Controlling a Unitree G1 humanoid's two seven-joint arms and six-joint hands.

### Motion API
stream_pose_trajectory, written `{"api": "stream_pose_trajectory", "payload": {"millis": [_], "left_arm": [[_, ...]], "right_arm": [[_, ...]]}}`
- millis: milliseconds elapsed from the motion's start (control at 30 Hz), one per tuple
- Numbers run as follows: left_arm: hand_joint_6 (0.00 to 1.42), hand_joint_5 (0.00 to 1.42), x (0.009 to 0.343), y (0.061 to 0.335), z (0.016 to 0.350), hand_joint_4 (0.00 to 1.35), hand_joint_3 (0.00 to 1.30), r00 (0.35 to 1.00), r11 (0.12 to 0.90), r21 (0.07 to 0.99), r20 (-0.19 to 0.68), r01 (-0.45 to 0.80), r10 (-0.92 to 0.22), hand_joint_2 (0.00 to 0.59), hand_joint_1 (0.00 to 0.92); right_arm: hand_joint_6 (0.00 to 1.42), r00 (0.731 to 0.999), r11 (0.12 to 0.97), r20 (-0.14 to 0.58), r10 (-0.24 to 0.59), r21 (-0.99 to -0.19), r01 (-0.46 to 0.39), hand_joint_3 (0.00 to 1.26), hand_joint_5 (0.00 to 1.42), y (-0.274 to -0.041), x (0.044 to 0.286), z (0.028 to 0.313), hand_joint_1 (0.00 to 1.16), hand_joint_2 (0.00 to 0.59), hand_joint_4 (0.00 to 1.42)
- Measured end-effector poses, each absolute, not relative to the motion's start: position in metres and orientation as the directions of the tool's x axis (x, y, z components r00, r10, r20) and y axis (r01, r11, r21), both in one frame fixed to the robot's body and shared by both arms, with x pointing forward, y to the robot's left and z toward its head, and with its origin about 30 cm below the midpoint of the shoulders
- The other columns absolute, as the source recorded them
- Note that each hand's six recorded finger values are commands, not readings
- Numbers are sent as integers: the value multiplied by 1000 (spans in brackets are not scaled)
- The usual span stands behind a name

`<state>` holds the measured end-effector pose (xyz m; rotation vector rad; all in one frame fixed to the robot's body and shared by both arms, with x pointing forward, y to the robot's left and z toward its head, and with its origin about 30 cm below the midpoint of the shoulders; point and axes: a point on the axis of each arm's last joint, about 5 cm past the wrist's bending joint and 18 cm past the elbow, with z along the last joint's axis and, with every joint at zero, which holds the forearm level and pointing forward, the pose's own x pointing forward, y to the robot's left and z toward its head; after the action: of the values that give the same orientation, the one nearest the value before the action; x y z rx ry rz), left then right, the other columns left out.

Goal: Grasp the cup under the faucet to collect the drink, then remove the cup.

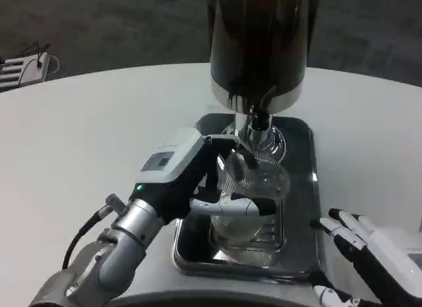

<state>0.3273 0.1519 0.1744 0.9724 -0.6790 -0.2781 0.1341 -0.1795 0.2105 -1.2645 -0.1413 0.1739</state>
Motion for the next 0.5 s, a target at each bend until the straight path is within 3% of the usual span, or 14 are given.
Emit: {"api": "stream_pose_trajectory", "payload": {"millis": [133, 267, 367, 500], "left_arm": [[893, 612, 328, 151, 175, 476, 485, 768, 529, 845, 391, -80, -507, 61, 158], [537, 364, 328, 156, 175, 251, 364, 779, 485, 869, 367, -93, -508, 61, 126], [485, 314, 328, 156, 176, 187, 340, 777, 484, 870, 370, -97, -509, 60, 109], [352, 168, 328, 159, 178, 4, 140, 774, 485, 868, 380, -108, -507, 39, 44]], "right_arm": [[81, 978, 295, 7, 209, -954, -57, 105, 0, -181, 133, 210, 257, 517, 0], [82, 979, 299, 5, 206, -952, -58, 105, 0, -181, 132, 208, 256, 514, 0], [82, 979, 301, 5, 204, -952, -57, 105, 0, -182, 131, 208, 255, 511, 0], [83, 979, 300, 5, 202, -952, -57, 105, 0, -182, 131, 207, 253, 509, 0]]}}
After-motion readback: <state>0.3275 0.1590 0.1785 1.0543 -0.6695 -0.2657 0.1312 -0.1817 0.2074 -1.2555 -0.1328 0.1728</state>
